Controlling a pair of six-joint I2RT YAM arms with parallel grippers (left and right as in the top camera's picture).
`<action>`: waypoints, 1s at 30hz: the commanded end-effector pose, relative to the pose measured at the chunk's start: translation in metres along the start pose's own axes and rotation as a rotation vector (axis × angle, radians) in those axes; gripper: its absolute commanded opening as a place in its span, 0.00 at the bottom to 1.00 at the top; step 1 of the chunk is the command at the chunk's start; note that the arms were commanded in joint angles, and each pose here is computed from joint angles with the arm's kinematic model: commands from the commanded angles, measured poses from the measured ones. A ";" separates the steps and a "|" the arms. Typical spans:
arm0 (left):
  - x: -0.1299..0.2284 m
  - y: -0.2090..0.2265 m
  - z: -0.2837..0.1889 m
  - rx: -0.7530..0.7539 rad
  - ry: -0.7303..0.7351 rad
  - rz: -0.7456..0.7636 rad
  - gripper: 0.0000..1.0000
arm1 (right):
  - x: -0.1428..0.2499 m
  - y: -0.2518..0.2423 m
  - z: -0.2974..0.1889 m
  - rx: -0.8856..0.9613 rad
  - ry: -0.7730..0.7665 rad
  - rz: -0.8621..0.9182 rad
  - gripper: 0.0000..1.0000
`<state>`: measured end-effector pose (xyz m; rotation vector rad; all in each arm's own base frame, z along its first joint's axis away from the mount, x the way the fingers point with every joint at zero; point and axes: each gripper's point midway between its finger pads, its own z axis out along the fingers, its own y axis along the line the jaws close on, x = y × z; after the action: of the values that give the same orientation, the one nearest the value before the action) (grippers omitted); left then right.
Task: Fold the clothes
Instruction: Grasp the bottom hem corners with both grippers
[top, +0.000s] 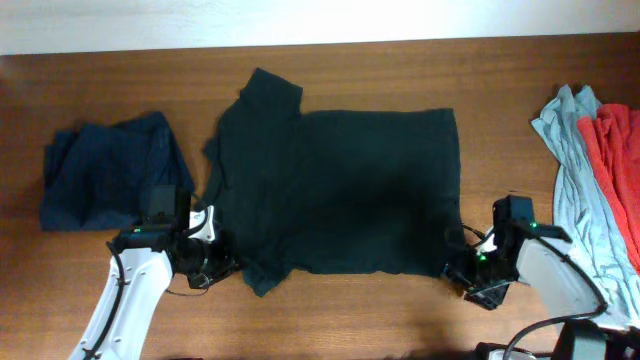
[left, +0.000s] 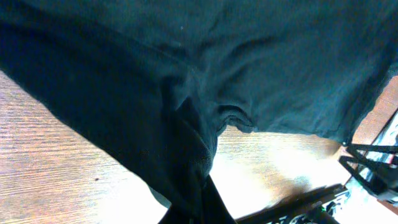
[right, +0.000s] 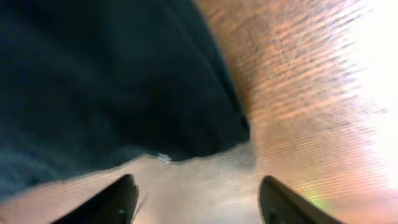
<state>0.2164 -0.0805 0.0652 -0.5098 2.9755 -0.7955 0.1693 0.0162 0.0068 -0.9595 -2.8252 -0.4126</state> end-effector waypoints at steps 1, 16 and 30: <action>-0.004 -0.005 -0.006 0.006 -0.026 0.031 0.01 | 0.000 0.001 0.008 -0.027 -0.005 0.067 0.64; -0.004 -0.005 -0.006 0.005 -0.026 0.031 0.00 | -0.029 -0.008 0.007 0.041 -0.138 0.067 0.39; -0.021 -0.033 -0.047 0.031 -0.135 0.101 0.01 | -0.031 0.004 -0.043 0.065 -0.161 -0.026 0.04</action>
<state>0.2251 -0.0802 0.0847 -0.4872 2.9389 -0.7941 0.1808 -0.0027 0.0109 -1.0032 -2.8886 -0.2813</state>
